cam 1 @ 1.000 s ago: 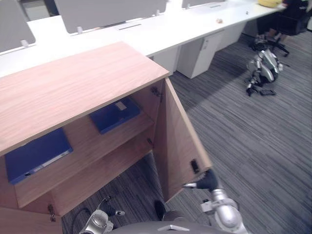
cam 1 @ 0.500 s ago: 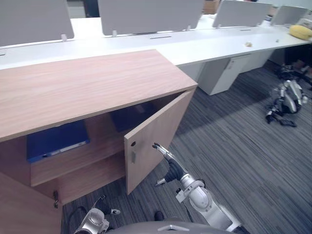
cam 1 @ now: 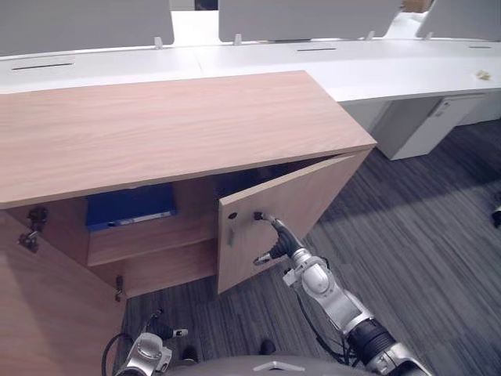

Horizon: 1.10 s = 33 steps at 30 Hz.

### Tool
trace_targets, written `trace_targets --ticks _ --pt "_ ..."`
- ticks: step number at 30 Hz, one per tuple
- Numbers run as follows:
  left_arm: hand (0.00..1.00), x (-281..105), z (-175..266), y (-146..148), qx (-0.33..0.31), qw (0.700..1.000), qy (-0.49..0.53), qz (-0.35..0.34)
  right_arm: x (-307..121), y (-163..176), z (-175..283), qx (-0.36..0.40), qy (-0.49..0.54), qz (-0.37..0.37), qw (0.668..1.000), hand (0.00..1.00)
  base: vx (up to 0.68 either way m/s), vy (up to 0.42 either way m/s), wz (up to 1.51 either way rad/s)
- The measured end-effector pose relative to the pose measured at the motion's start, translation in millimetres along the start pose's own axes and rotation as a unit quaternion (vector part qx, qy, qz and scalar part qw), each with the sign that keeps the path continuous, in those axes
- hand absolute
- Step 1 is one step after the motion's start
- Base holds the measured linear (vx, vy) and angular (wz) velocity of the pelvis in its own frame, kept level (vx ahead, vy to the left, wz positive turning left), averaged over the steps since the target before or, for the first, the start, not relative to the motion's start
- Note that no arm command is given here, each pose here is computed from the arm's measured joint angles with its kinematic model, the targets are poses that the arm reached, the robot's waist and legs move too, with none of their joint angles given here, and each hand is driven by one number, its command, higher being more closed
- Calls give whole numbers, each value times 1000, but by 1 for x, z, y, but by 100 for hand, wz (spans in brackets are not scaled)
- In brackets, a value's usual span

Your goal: Walk over to the cabinet, pick up the folder, carry it to the office cabinet, place the folder inside the office cabinet, then close the office cabinet door

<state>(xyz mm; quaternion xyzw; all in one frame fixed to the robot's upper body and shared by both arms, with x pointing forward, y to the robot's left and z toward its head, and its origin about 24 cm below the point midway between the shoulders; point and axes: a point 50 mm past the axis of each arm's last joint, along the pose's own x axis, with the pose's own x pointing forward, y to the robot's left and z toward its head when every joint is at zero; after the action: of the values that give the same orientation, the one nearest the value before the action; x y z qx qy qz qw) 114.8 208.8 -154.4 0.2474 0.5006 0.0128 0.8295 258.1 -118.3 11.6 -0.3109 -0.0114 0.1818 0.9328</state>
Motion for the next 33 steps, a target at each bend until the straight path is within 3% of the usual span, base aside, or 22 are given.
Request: trace_targets --ticks 6,12,19,24,33 --pt "0 -2 -7 -1 -7 1000 12 0 0 -6 -28 13 68 -28 997 0 10 -18 24" --pt "0 -3 -12 -1 -4 1000 20 0 -23 22 -67 59 173 -16 983 0 -12 -14 16" --pt "0 -3 -11 -2 -2 1000 16 -1 -75 53 -117 105 320 2 942 0 -9 -6 6" --pt "0 -3 -12 -2 -13 1000 17 -2 -115 80 -142 152 424 11 893 0 -16 -12 4" --pt "0 -4 -14 -1 -26 1000 16 -4 -124 80 -150 166 457 0 874 0 -50 -6 -2"
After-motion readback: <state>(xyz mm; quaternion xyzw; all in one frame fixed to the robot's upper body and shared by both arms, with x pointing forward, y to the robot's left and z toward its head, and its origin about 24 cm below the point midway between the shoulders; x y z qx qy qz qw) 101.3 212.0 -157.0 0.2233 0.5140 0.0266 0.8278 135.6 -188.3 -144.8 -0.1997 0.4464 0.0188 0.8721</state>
